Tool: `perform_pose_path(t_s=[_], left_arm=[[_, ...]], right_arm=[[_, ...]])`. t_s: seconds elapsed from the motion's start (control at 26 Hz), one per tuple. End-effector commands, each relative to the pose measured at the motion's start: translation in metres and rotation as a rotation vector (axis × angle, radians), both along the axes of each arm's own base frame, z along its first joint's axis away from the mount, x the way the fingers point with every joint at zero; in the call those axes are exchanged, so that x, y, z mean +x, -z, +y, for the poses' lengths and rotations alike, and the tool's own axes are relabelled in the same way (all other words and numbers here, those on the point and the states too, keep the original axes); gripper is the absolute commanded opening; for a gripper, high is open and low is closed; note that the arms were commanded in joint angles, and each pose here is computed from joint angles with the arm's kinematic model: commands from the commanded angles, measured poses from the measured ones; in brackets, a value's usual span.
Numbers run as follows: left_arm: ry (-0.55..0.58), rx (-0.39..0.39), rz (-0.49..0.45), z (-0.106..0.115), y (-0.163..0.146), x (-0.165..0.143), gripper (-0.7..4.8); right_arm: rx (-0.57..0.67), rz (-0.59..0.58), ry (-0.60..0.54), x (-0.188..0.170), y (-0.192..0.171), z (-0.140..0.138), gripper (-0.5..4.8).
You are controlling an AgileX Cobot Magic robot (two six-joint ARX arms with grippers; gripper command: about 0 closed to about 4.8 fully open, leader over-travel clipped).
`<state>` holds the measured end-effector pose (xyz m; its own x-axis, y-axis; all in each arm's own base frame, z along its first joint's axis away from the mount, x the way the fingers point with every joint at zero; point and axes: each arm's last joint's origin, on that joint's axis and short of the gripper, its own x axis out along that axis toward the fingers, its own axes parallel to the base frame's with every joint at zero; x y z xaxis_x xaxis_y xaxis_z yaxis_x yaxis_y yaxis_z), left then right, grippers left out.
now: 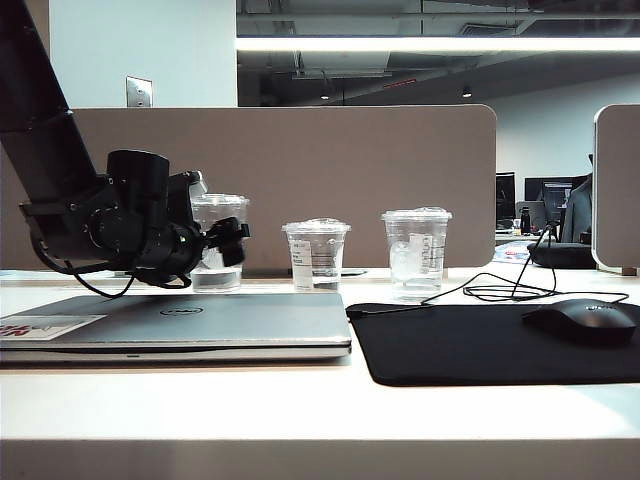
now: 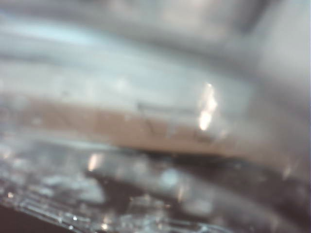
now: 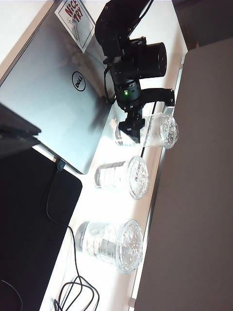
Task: Pick up the coffee cup on the left and place it on the left side of the laptop.
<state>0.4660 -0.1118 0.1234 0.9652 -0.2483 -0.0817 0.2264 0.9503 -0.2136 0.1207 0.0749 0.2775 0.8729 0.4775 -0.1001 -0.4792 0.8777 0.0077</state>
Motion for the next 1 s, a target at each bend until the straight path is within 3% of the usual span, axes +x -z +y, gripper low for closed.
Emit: perform_pose_path(t_s=[0.04, 0.27, 0.62, 1.0], left_arm=[[-0.003, -0.003, -0.015, 0.0, -0.003, 0.001, 2.5], [-0.003, -0.002, -0.016, 0.0, -0.003, 0.001, 1.42], [0.0, 0.022, -0.058, 0.0, -0.008, 0.001, 1.43], [0.003, 0.017, -0.132, 0.002, -0.052, -0.004, 1.43]], right_arm=[[0.014, -0.021, -0.004, -0.001, -0.004, 0.0, -0.03], [0.014, -0.021, -0.004, 0.0, -0.004, 0.0, -0.03], [0.013, -0.021, -0.003, -0.001, -0.004, 0.0, -0.03], [0.014, -0.022, -0.003, -0.001, -0.004, 0.0, -0.03]])
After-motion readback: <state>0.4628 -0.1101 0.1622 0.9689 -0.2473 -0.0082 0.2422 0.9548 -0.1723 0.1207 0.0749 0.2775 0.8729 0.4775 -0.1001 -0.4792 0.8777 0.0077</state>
